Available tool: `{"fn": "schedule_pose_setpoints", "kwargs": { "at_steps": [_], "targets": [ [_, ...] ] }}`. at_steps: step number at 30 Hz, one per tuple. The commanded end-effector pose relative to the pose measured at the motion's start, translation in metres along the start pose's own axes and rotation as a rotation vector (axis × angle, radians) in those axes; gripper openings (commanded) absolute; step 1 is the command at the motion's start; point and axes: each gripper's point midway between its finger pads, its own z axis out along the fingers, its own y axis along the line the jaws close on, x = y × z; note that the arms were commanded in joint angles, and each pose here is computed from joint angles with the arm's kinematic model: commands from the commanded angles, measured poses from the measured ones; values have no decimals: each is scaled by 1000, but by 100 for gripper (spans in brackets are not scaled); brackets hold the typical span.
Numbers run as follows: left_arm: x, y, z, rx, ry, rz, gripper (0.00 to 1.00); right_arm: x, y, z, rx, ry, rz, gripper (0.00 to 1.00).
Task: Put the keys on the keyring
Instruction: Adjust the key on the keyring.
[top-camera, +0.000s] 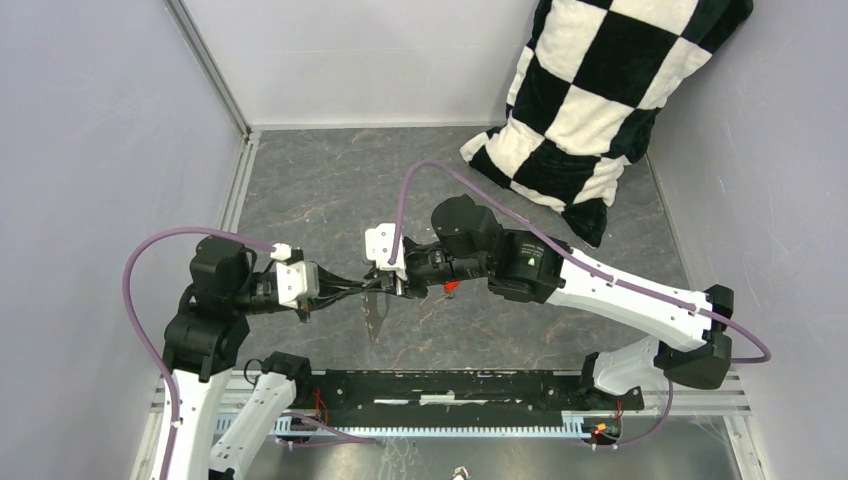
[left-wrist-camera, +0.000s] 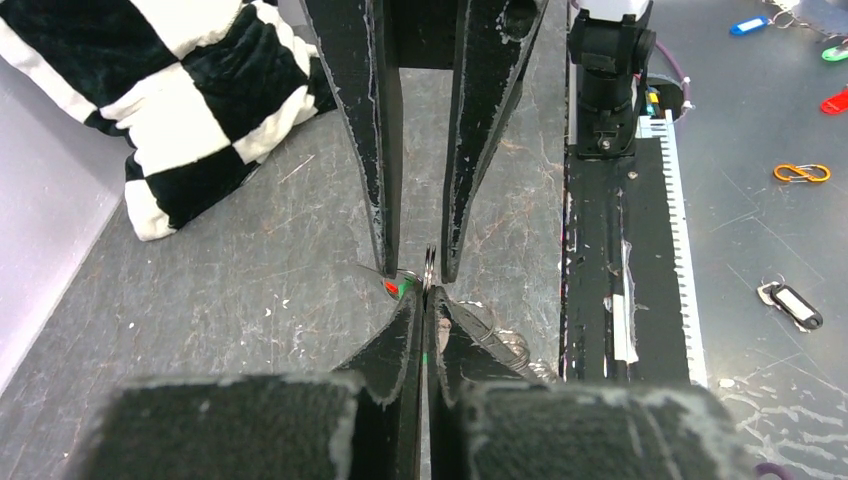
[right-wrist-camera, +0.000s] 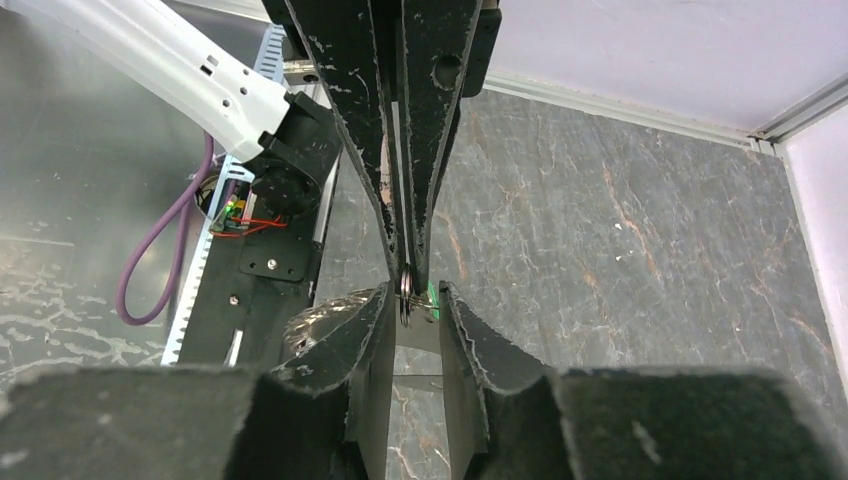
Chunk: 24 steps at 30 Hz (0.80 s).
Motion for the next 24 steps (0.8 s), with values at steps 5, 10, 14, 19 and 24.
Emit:
{"fn": "schedule_pose_setpoints", "kwargs": {
  "at_steps": [5, 10, 14, 19, 24],
  "targets": [
    [-1, 0, 0, 8, -5, 46, 2, -32, -9, -7, 18, -77, -64, 14],
    [5, -3, -1, 6, 8, 46, 2, -31, -7, -5, 10, -75, -64, 7],
    [2, -3, -2, 7, 4, 56, 2, -27, -9, -2, 6, -49, -66, 11],
    [2, -3, 0, 24, 0, 46, 2, -23, -11, 4, 8, -32, -65, 10],
    [3, -2, 1, 29, 0, 43, 2, -15, -13, 8, 12, -8, -65, 0]
  ]
}}
